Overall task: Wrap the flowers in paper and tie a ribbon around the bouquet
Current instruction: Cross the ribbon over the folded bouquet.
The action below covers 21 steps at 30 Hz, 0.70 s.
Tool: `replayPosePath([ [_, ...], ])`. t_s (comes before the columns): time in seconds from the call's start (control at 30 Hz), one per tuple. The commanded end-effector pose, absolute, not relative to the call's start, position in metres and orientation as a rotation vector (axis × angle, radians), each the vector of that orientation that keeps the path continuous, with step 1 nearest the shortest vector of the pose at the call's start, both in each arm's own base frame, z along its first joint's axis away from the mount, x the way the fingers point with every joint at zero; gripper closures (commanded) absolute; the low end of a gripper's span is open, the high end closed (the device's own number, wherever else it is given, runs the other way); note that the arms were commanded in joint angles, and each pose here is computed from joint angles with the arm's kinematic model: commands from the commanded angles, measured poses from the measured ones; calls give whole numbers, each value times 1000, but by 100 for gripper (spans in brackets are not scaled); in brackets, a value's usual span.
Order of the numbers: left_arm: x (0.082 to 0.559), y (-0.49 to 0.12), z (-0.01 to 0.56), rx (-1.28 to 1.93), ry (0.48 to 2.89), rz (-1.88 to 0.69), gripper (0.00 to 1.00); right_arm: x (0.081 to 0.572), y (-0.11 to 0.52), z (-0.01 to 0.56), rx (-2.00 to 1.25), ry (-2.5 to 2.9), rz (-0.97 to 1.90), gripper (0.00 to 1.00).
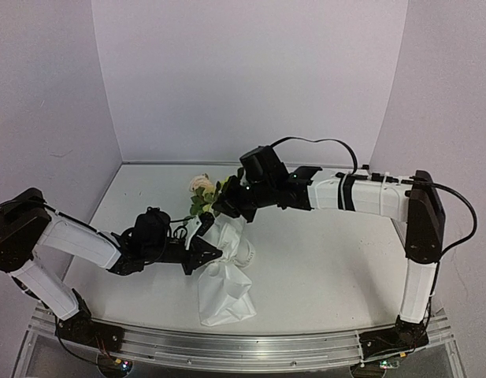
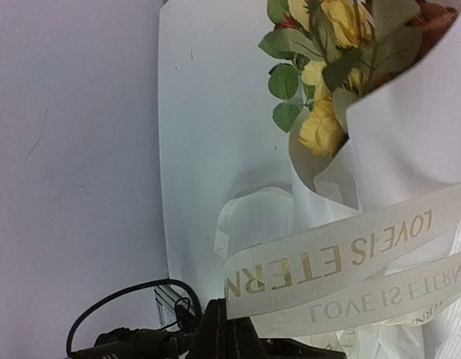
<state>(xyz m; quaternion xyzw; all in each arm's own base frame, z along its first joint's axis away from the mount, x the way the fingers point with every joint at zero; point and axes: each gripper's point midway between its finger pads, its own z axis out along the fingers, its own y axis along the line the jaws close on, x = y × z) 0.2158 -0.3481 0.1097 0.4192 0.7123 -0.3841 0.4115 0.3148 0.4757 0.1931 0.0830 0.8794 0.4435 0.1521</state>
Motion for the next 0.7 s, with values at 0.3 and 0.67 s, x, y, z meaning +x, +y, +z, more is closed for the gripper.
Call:
replayPosePath([
  [0.3,208,-360,135,974,1682,-1160,100,279,484,233,193,2323,1534,100],
  [0.67,209,-357,120,922,1763,-1277,100,250,486,222,51,2345,1473,100],
])
